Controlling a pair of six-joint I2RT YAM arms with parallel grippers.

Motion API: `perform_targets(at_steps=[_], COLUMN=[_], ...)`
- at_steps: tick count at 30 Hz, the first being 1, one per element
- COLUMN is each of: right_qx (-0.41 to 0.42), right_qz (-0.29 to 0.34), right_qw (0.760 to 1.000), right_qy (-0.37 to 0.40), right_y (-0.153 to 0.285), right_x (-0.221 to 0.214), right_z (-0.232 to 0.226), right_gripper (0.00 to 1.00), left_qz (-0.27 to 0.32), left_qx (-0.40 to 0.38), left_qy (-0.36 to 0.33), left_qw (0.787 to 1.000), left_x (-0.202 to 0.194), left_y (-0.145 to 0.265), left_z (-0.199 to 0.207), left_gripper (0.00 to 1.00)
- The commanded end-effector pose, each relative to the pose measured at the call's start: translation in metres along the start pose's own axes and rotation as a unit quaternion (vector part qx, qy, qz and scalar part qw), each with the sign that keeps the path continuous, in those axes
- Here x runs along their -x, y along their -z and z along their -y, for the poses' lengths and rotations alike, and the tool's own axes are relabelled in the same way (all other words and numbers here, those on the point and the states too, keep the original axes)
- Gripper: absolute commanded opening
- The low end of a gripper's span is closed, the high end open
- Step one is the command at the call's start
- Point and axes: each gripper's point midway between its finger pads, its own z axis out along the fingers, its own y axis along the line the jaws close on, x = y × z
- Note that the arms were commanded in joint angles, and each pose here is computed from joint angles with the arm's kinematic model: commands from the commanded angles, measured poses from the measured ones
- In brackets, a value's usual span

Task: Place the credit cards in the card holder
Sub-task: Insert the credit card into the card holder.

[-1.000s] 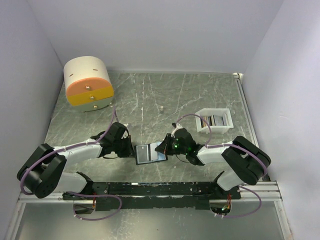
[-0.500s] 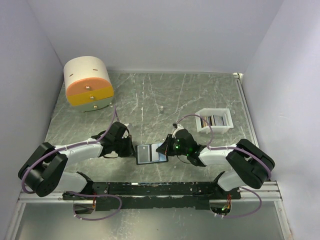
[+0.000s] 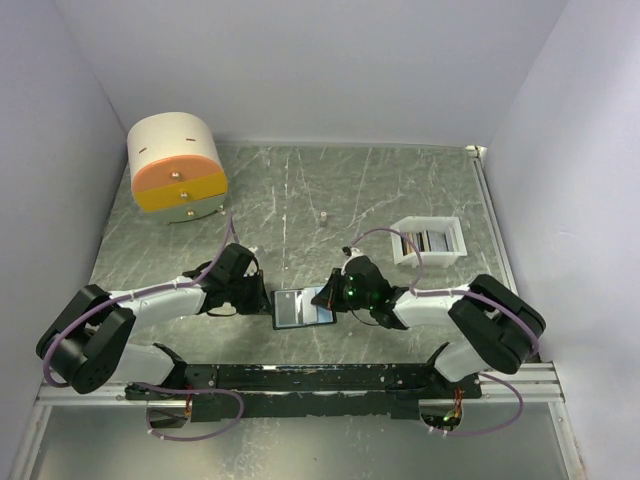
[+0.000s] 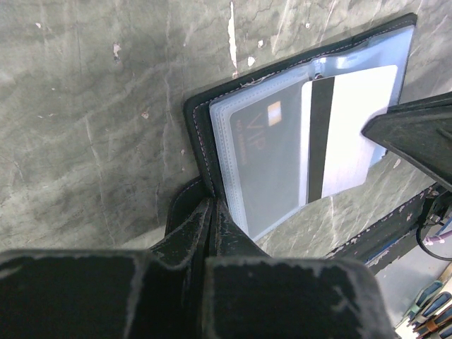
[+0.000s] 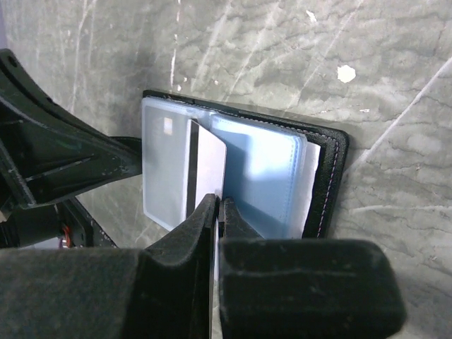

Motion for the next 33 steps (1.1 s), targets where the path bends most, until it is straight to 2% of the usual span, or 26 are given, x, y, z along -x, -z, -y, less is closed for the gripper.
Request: perform_targets(at_steps=[1, 8, 12, 17, 24, 33], right_qx=[-0.020, -0.011, -0.040, -0.092, -0.084, -0.051], right_qz=[-0.046, -0.057, -0.067, -0.038, -0.032, -0.056], right_qw=[0.999, 0.998, 0.996, 0.994, 0.994, 0.996], right_qy=[0.016, 0.032, 0.042, 0.056, 0.066, 0.052], right_y=[-0.007, -0.014, -0.015, 0.001, 0.007, -0.009], right_x=[-0.019, -0.021, -0.021, -0.006, 0.003, -0.007], right_z=[0.011, 0.001, 0.005, 0.016, 0.005, -0.008], right_gripper=[0.00, 0.03, 0.18, 0.36, 0.40, 0.40], left_qz=[-0.017, -0.014, -0.017, -0.019, -0.018, -0.023], left_qx=[0.017, 0.004, 0.001, -0.006, -0.007, -0.022], left_qy=[0.006, 0.009, 0.011, 0.016, 0.016, 0.019], left_qw=[1.000, 1.000, 1.000, 1.000, 1.000, 0.999], left_x=[-0.008, -0.006, -0.007, -0.010, -0.012, -0.012], left_y=[-0.003, -0.002, -0.003, -0.002, 0.000, -0.001], left_z=[-0.008, -0.002, -0.002, 0.000, -0.001, 0.006], left_gripper=[0.07, 0.07, 0.07, 0.07, 0.07, 0.07])
